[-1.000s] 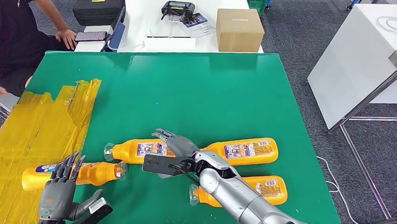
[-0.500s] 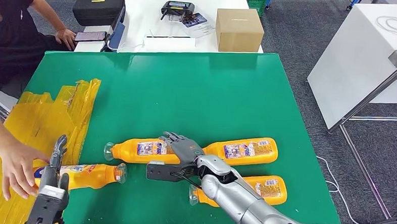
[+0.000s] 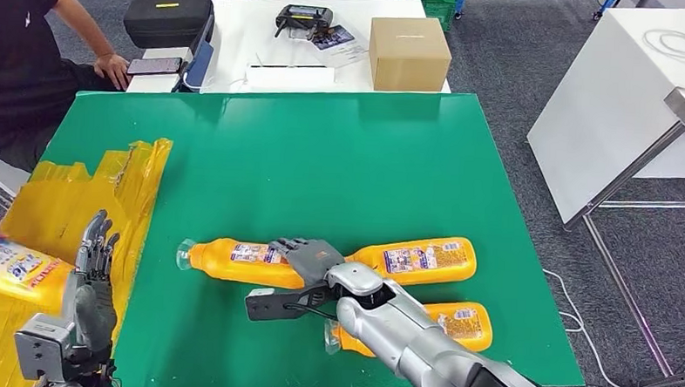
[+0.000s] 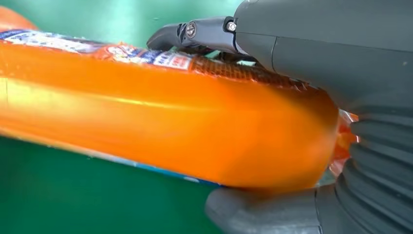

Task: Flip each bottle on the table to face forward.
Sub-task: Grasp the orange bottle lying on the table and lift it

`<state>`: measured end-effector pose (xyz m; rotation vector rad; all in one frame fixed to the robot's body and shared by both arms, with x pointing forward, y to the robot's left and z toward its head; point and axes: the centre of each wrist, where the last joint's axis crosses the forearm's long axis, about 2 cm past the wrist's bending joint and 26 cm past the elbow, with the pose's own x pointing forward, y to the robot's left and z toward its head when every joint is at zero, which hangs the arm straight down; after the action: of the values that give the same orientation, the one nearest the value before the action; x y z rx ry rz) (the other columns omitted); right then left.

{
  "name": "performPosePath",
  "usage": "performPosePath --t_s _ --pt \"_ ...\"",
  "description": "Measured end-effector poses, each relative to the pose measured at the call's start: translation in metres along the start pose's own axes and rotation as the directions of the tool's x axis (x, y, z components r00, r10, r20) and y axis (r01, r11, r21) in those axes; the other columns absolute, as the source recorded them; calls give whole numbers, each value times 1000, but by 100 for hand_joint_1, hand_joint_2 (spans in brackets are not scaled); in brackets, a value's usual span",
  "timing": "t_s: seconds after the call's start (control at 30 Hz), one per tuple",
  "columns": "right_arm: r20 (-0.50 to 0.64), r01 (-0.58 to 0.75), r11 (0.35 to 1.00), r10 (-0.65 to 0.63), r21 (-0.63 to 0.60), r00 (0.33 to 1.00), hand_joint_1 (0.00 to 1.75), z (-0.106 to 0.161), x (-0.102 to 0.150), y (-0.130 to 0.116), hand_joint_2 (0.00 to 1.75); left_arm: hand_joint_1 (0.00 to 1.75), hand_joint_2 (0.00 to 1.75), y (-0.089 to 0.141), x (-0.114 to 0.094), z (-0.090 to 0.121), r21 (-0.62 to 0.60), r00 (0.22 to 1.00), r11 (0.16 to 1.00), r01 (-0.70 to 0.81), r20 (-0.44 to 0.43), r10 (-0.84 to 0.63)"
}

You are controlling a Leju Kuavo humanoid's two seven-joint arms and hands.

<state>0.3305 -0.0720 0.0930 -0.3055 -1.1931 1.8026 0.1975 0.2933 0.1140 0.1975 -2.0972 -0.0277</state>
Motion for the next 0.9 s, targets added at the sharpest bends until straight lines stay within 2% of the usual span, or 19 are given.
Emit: performPosePath --t_s 0.2,0.33,0.43,0.5,0.63,0.77,0.9 --pt "-7 -28 999 28 35 1000 175 -3 2 3 175 0 0 -2 0 -1 3 999 999 -36 2 36" --pt "-28 -29 998 31 52 999 175 -3 1 6 175 0 0 -3 1 -3 9 990 990 -138 -19 138" --pt "-34 28 999 -28 22 999 175 -3 1 8 175 0 0 -3 0 -5 19 961 963 -270 -51 270" --pt "-21 123 991 -124 -47 992 175 -3 2 11 175 0 0 -2 -1 -3 33 933 936 -350 -71 352" --pt "18 284 946 -285 -155 958 175 -1 2 16 175 0 175 4 -2 4 53 895 901 -431 -99 434" --pt "145 468 848 -445 -250 884 175 5 15 26 175 0 175 10 -2 19 63 832 842 -535 -132 539" --pt "269 590 744 -526 -314 807 175 18 32 26 175 0 175 17 0 36 71 793 805 -588 -141 592"
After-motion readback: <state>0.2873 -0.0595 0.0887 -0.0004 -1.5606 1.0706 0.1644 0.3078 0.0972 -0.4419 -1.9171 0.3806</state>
